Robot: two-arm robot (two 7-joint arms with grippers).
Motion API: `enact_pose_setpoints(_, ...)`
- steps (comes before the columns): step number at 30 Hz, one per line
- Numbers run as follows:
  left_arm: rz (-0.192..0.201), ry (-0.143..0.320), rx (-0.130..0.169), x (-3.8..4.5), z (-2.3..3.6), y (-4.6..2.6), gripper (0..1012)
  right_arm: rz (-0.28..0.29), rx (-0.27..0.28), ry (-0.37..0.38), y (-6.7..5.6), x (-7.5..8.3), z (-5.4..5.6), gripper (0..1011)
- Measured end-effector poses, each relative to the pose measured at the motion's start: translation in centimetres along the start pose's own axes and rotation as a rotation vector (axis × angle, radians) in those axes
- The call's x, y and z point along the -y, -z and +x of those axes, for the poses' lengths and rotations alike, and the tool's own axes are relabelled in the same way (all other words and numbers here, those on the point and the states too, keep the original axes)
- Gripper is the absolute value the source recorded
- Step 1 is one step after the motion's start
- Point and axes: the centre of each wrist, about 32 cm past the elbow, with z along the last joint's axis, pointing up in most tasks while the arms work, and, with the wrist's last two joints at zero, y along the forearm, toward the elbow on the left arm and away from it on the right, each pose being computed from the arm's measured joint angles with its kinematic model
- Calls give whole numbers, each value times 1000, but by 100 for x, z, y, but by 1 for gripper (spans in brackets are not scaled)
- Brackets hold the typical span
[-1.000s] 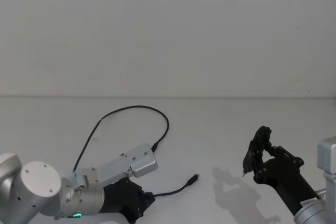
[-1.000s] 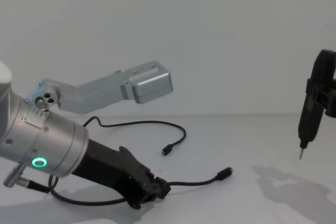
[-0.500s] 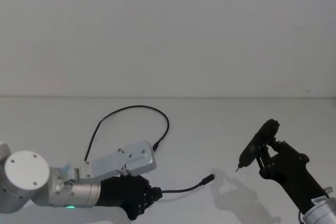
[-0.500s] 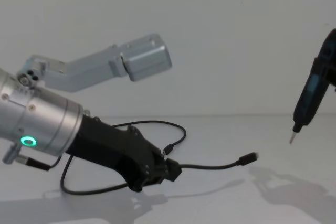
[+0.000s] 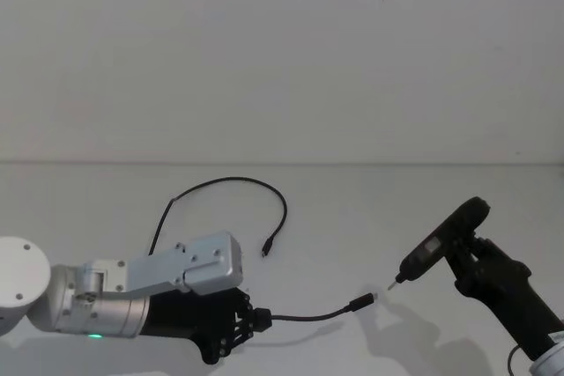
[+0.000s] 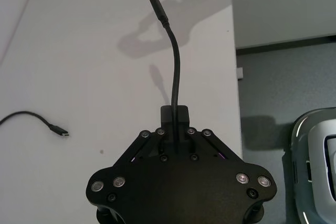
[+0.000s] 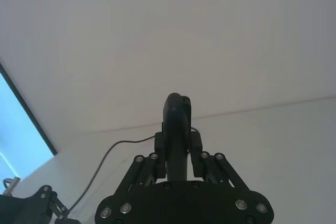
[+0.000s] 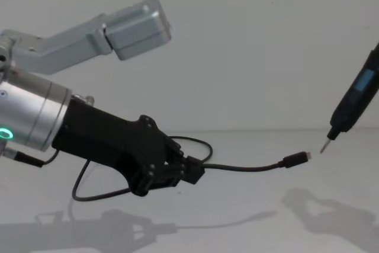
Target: Pick up the data cable with the one hand.
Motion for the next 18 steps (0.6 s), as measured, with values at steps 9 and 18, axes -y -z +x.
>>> enact_pose_setpoints(9,-23,18,33,-66,22,-16,51,-10,-62,2,-96,72,31,269)
enact_pose_setpoints(18,-32,26,47,-96,32,-22,51,-21,-81,9,-183,124,26,269)
